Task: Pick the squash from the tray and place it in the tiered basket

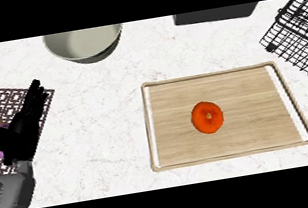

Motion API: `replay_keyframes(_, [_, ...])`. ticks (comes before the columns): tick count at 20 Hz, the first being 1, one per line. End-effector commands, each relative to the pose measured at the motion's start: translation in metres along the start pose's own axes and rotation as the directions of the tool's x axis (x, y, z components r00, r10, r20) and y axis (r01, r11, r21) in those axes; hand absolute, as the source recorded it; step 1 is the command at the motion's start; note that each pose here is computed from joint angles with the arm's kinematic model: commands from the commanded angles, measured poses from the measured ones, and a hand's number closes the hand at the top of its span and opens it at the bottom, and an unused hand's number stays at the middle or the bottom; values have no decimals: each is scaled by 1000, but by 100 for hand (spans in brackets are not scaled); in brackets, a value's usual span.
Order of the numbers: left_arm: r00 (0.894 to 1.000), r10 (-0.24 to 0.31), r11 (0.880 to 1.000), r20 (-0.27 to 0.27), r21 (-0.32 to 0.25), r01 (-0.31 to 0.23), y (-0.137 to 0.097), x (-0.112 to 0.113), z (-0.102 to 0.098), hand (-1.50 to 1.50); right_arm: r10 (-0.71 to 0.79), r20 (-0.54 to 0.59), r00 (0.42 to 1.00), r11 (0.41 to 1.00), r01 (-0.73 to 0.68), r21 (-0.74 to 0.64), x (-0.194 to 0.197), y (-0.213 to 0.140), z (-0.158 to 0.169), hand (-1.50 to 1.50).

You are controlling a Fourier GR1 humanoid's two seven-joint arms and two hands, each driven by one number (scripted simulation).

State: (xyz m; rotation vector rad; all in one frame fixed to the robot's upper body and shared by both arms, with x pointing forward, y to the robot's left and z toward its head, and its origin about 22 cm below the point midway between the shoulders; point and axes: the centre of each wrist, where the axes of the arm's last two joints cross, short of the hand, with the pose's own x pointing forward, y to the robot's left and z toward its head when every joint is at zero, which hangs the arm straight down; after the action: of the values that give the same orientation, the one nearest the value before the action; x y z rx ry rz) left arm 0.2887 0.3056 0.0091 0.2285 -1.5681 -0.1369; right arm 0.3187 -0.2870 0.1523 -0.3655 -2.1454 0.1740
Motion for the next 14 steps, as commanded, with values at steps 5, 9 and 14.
replay_keyframes(5, [950, -176, 970, 258, -119, 212, -19, 47, -12, 0, -326, -95, 941, 859, 337, 385, 31, 136, 7, 150])
replay_keyframes(9, [940, -200, 962, 277, -127, 242, -24, 53, -9, 0, -35, -461, 886, 999, 19, -40, -42, 110, 41, 150])
replay_keyframes(14, [945, -209, 962, 253, -119, 245, -49, 55, 16, 0, -95, -374, 923, 994, 105, 8, 4, 194, 51, -150])
